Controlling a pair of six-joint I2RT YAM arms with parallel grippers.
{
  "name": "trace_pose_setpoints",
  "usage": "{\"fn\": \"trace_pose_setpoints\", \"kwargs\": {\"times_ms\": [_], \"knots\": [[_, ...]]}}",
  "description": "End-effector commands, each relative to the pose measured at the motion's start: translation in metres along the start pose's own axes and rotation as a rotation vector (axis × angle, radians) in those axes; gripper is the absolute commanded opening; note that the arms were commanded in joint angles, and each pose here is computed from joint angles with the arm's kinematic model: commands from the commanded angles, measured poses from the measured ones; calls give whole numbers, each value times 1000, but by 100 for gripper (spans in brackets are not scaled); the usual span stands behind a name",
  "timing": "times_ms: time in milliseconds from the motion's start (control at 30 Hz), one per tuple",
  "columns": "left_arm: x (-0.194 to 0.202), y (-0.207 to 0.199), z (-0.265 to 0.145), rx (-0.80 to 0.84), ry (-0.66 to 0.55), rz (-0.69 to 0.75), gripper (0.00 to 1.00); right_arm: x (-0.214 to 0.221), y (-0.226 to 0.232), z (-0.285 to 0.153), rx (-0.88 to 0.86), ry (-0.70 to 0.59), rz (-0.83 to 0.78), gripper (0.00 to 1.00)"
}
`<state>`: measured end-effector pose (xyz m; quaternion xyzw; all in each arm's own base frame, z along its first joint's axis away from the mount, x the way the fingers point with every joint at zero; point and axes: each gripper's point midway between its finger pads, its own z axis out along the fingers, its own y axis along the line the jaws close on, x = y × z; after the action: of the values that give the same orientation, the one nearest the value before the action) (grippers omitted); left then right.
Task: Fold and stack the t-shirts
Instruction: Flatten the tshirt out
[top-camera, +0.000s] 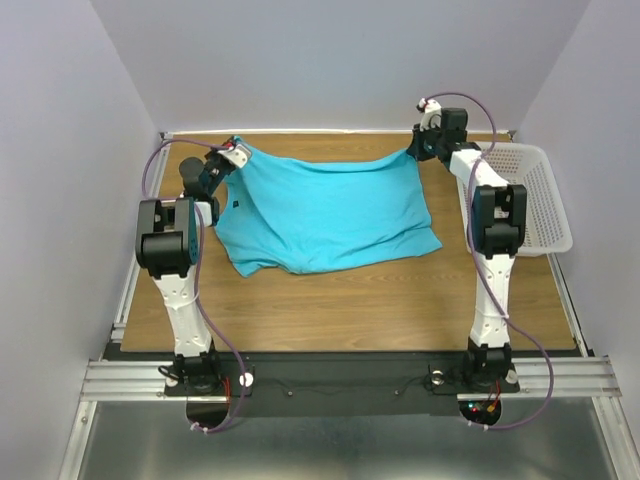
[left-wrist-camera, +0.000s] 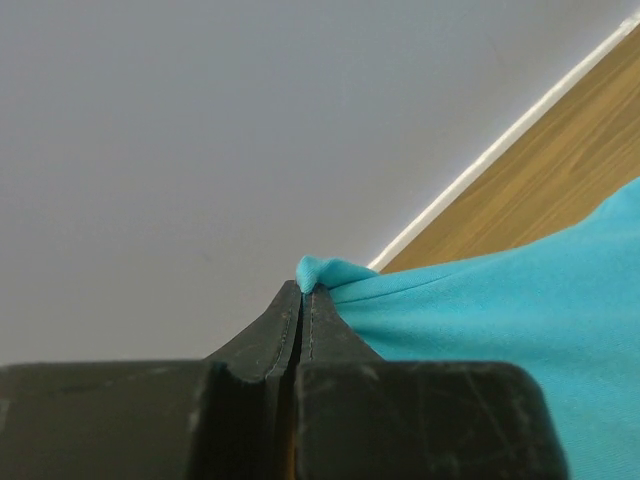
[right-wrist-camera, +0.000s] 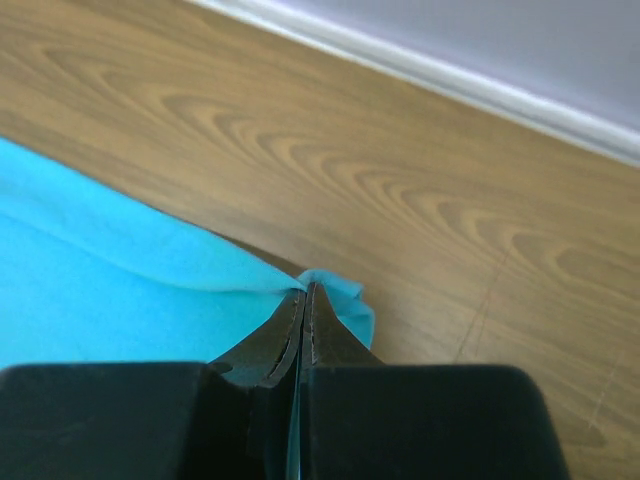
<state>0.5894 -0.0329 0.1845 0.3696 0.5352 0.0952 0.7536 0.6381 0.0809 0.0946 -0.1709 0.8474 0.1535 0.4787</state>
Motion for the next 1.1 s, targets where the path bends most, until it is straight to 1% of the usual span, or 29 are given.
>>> {"fn": "trace_pose_setpoints", "kwargs": {"times_ms": [0,33,67,100,133,167,200,233,267,300,367,400,433,467,500,533,567,600,667,700,767,800,833,867,967,1067], "knots": [[-46,51,4,-127,-112,115,0,-87,-7,-16,83,-220,-38,1],[-54,51,-4,-140,-135,91,0,-110,0,-34,74,-259,-53,1],[-65,56,-10,-154,-159,85,0,-120,6,-45,63,-276,-68,1],[-99,75,-20,-201,-231,104,0,-116,17,-53,17,-267,-95,1],[-103,73,-35,-219,-232,77,0,-131,28,-71,-7,-294,-123,1],[-118,79,-45,-248,-268,27,0,-160,44,-104,-37,-354,-158,1],[-160,104,-66,-320,-351,54,0,-172,53,-123,-49,-359,-144,1],[-165,103,-81,-350,-348,24,0,-181,59,-137,-56,-367,-134,1],[-181,107,-93,-372,-380,0,0,-206,72,-172,-61,-420,-148,1],[-215,115,-117,-413,-439,16,0,-214,82,-189,-81,-428,-141,1],[-247,120,-140,-440,-495,22,0,-233,99,-226,-95,-464,-155,1],[-278,127,-165,-477,-550,31,0,-253,116,-267,-102,-513,-177,1],[-294,130,-177,-496,-576,35,0,-262,128,-290,-113,-538,-194,1],[-330,137,-204,-533,-641,76,0,-268,136,-310,-118,-556,-207,1],[-343,139,-216,-547,-658,90,0,-275,154,-346,-130,-590,-228,1],[-350,141,-224,-557,-651,79,0,-284,165,-369,-138,-619,-246,1],[-363,144,-235,-573,-670,93,0,-285,173,-383,-151,-627,-251,0],[-392,147,-260,-601,-725,122,0,-282,186,-399,-188,-620,-257,1],[-415,155,-276,-630,-747,135,0,-288,202,-433,-199,-659,-281,0],[-435,156,-294,-651,-789,158,0,-293,213,-453,-225,-686,-309,1],[-458,163,-309,-675,-823,176,0,-298,211,-478,-214,-716,-317,0],[-470,165,-321,-691,-851,182,0,-302,219,-496,-233,-743,-350,1],[-481,169,-329,-711,-872,186,0,-303,215,-506,-216,-754,-360,1],[-488,171,-338,-729,-886,193,0,-302,220,-514,-237,-758,-385,1],[-497,178,-347,-761,-888,186,0,-303,226,-539,-239,-781,-407,1],[-494,177,-345,-755,-868,176,0,-303,219,-543,-204,-779,-398,1]]}}
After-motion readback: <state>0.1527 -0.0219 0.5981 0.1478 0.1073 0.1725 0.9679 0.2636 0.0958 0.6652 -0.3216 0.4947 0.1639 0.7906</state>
